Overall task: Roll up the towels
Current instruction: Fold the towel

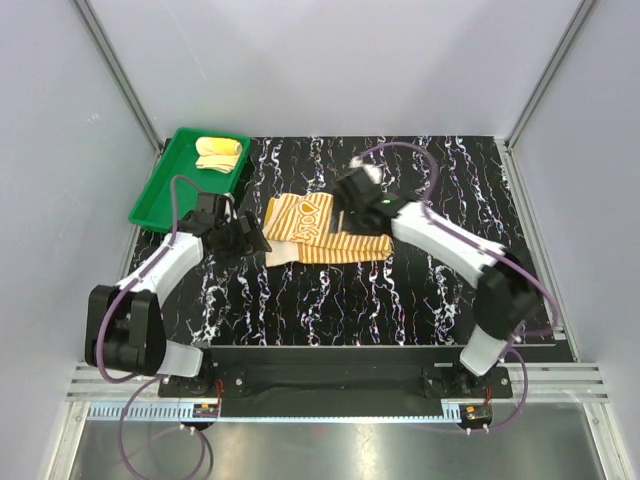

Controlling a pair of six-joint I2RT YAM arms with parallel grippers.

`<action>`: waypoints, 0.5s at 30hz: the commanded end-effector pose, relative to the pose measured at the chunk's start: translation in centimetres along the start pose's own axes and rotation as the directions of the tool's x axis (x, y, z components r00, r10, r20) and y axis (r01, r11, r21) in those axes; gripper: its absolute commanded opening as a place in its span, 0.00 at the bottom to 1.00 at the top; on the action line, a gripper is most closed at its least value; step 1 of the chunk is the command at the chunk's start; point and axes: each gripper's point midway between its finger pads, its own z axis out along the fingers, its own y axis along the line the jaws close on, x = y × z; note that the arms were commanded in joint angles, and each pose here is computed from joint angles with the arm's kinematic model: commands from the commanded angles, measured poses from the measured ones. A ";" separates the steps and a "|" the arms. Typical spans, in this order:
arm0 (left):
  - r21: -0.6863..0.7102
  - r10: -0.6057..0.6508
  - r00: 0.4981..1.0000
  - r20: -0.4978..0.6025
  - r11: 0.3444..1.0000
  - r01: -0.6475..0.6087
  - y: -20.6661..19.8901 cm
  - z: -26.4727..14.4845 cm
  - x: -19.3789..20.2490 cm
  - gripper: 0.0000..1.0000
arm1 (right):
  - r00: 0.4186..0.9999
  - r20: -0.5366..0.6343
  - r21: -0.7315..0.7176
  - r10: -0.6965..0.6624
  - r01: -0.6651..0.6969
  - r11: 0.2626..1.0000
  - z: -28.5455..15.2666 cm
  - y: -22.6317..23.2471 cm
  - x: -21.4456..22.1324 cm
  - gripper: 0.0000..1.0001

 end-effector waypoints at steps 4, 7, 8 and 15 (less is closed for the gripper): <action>0.128 -0.051 0.991 0.127 0.991 0.035 -4.4 1.6 -5.6 0.99 | 0.986 0.091 -0.021 0.143 -0.141 0.990 -1.1 -3.1 -0.9 0.78; 0.089 -0.045 0.991 0.130 0.995 0.034 -4.2 2.7 -6.8 0.99 | 0.979 0.092 0.020 0.184 -0.187 0.982 -0.6 -5.2 -0.5 0.78; 0.071 -0.044 0.990 0.131 0.997 0.035 -4.0 3.2 -7.3 0.99 | 0.977 0.105 0.053 0.188 -0.194 0.980 -0.4 -6.2 -0.7 0.78; 0.020 -0.042 0.992 0.123 0.999 0.039 -3.4 4.8 -8.3 0.99 | 0.991 0.078 0.273 0.105 -0.123 0.954 1.2 -11.2 0.0 0.77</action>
